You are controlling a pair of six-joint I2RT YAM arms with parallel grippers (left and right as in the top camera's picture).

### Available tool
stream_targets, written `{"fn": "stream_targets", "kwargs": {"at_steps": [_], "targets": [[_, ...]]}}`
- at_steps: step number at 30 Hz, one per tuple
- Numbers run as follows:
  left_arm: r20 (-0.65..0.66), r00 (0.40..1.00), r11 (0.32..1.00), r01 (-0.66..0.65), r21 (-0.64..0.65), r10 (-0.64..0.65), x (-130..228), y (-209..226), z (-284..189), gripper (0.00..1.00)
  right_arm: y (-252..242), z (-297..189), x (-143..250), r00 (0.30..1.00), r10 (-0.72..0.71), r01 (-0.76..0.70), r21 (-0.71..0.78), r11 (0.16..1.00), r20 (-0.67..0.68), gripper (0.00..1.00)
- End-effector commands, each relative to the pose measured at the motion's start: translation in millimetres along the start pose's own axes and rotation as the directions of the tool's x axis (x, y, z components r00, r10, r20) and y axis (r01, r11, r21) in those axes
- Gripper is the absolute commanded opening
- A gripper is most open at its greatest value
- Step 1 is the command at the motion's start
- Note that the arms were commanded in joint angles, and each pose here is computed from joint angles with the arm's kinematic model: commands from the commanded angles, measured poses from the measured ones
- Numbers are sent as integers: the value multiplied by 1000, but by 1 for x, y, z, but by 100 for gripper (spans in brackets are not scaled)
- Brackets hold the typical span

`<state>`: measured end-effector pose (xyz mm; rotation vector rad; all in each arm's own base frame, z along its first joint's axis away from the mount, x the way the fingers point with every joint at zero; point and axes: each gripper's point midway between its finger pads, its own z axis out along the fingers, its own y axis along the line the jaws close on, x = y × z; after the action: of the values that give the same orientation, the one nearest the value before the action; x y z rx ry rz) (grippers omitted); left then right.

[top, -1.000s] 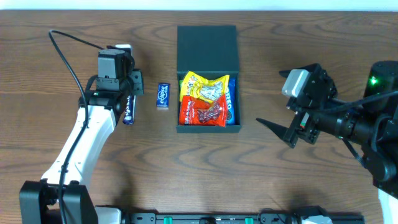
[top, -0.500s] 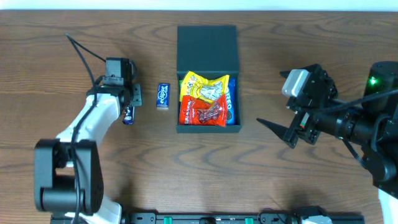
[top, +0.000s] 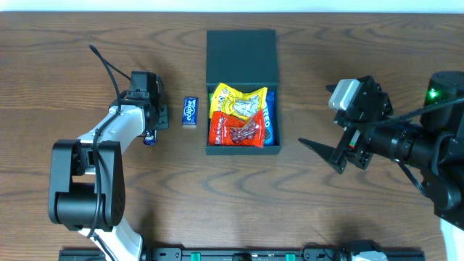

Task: Pack container
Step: 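Lower the left gripper onto the Dairy Milk bar and grasp it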

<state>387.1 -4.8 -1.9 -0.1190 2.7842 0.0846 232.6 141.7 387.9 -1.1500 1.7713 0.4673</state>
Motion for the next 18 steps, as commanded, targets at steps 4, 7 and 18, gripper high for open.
{"fn": "stream_targets", "kwargs": {"at_steps": [4,7,18], "targets": [[-32,999,1000,11,-23,-12,6,4,9,19,-1,-2,-1,1000,18,-18,4,1000,4,99],[-27,999,999,46,-20,-46,4,3,8,16,-2,-2,-2,1000,16,-16,6,1000,6,99],[179,981,991,50,121,-71,-66,-19,-63,16,-17,-2,-5,1000,-21,21,81,996,4,99]]}}
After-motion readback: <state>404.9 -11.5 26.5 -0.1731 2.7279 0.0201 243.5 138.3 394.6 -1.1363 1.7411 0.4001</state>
